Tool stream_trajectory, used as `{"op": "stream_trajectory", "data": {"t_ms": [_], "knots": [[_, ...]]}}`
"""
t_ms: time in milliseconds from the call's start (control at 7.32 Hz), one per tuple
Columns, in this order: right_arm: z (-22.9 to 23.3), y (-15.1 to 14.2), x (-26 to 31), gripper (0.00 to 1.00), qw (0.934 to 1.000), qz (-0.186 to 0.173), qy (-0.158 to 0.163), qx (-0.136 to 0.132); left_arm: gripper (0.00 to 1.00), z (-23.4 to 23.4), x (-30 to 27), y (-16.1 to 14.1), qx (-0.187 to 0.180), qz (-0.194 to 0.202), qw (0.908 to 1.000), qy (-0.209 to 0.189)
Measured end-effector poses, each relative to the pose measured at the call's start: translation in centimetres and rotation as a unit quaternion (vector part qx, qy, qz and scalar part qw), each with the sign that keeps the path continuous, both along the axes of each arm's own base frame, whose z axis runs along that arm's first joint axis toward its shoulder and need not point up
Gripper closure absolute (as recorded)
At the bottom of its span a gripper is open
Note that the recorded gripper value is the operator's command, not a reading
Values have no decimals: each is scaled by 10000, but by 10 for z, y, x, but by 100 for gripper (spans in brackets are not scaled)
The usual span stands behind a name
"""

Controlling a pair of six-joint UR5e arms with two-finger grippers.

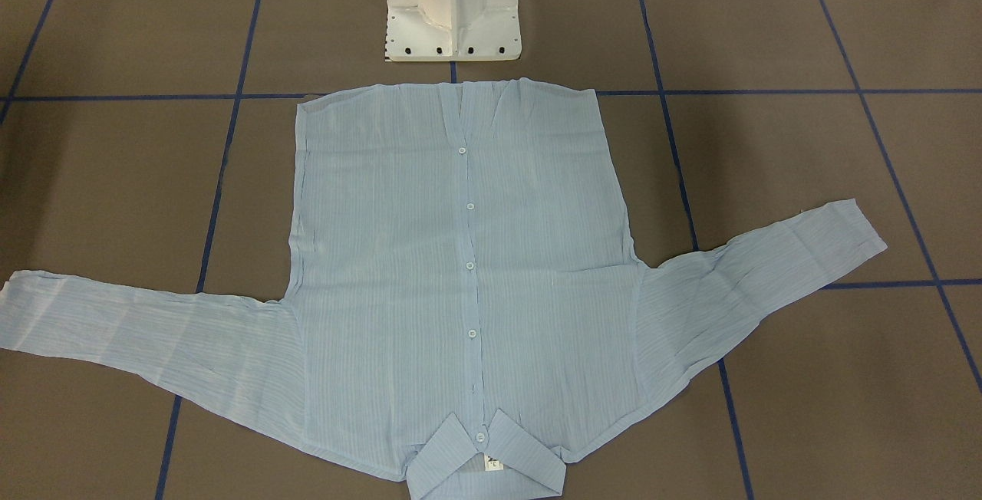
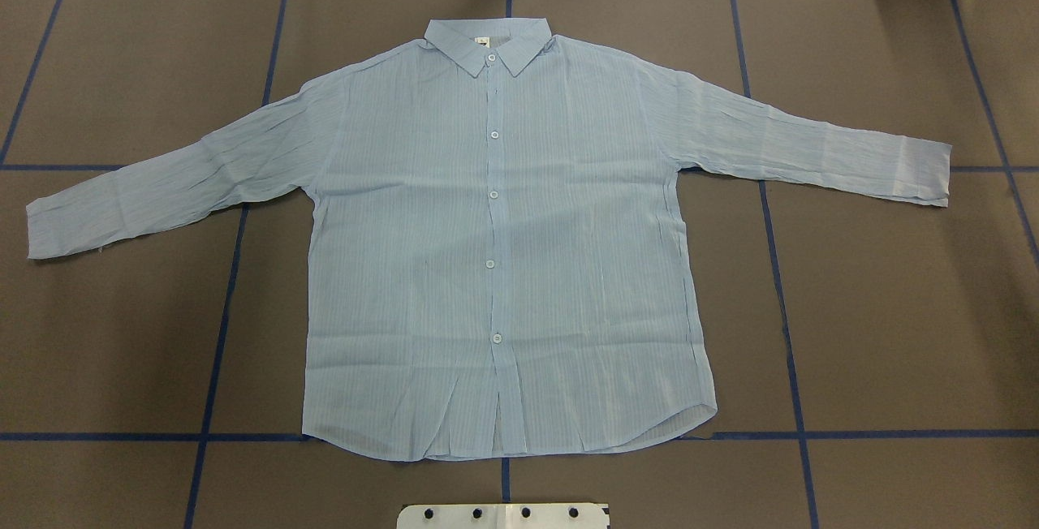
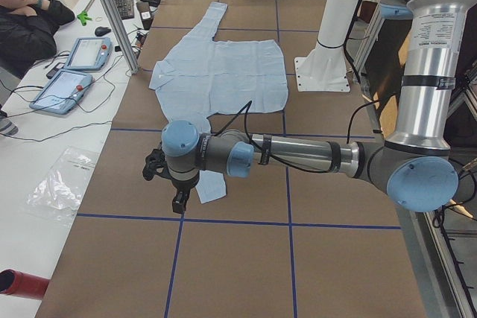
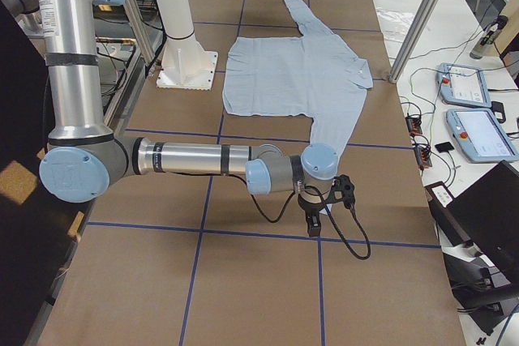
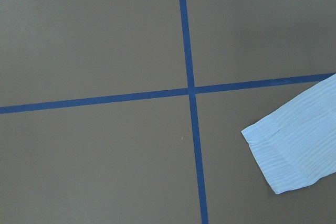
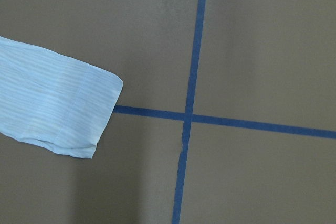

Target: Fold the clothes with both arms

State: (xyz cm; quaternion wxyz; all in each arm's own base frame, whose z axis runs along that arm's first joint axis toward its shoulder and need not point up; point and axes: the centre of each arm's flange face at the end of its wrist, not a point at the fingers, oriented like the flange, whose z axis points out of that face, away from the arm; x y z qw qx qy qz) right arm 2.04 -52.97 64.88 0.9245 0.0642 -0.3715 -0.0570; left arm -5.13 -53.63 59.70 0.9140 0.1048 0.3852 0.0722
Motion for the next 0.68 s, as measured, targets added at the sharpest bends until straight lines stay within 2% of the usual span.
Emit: {"op": "stream_trajectory", "data": {"t_ms": [410,683], "knots": [[26,-5,-39,0,9985,-310,-208,397,0,-2,25,-8,454,227,9987,-2],[29,-11,-68,0,9987,-83,-350,362,0,-1,26,-5,866,244,9959,38]]}}
